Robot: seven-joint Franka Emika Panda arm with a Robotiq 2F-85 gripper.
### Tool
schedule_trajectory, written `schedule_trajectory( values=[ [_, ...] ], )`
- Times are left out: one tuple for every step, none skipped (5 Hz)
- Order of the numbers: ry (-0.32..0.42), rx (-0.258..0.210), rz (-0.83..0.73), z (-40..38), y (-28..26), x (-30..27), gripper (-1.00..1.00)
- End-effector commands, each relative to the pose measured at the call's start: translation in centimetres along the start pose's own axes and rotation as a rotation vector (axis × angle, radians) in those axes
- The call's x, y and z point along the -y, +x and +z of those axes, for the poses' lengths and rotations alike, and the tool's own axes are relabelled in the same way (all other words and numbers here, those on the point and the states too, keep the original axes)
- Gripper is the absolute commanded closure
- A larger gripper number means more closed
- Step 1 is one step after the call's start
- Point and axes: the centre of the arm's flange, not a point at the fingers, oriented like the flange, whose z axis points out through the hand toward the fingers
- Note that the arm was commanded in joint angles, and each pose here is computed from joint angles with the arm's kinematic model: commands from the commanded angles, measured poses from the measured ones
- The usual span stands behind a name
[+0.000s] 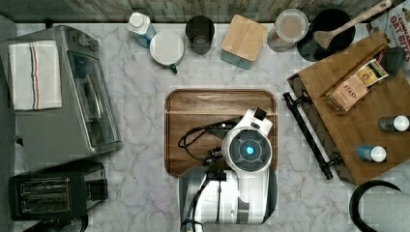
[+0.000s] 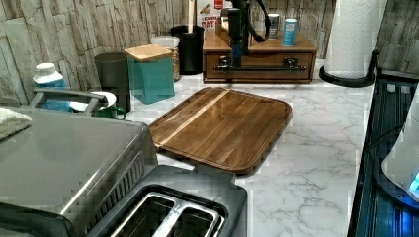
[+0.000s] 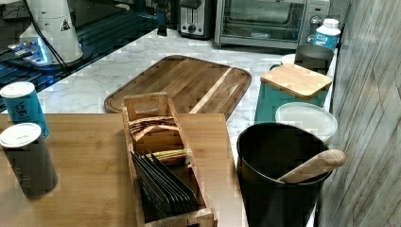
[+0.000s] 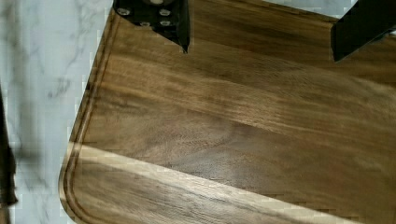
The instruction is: Open the drawer.
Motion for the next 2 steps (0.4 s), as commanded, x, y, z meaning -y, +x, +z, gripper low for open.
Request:
schedule_trajectory(
  values=[
    [-0.057, -0.129, -0.128, 0.4, -3.8, -9.5, -1.0],
    [-0.073, -0.151, -0.201, 1.5, -4.3, -11.5, -1.0]
  ],
)
